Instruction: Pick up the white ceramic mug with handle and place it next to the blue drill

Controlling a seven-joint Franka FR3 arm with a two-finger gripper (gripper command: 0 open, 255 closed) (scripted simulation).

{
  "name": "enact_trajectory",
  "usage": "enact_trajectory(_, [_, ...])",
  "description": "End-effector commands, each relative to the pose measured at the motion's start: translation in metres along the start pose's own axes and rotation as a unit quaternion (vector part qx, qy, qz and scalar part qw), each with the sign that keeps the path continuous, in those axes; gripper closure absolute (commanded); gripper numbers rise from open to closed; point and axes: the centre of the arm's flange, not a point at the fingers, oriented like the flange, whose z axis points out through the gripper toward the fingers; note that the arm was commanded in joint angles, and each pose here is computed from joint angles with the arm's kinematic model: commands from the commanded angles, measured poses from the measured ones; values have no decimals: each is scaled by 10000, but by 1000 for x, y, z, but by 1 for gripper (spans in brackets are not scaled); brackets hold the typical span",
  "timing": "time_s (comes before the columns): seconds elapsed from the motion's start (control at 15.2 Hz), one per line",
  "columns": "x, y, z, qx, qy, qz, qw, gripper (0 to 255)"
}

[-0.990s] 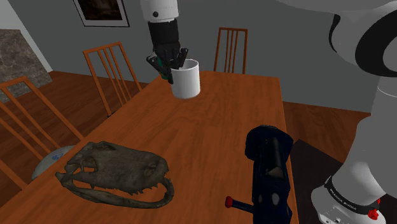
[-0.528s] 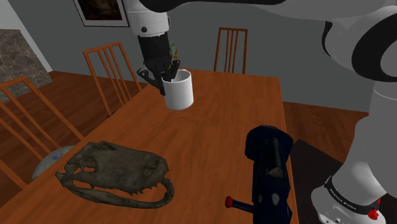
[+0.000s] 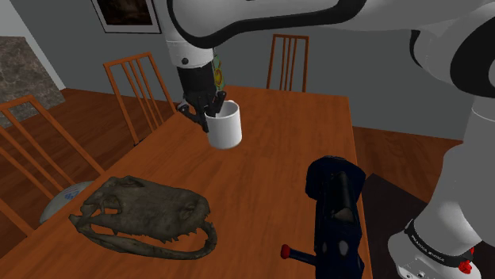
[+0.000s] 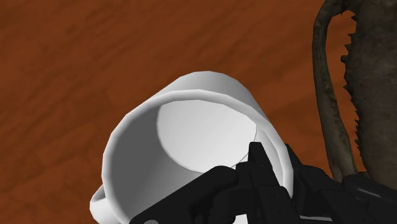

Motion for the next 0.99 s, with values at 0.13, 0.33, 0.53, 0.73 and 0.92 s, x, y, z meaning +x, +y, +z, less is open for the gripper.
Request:
enact_trajectory(0.13, [0,0,21,2,4,0,10000,255])
enact_trajectory(0.33, [0,0,37,2,4,0,10000,255])
enact_trajectory(0.53, [1,0,53,2,4,0,10000,255])
enact_trajectory(0.73, [1,-1,69,2,4,0,10000,255])
enact_trajectory(0.92, [1,-1,85,2,4,0,10000,255])
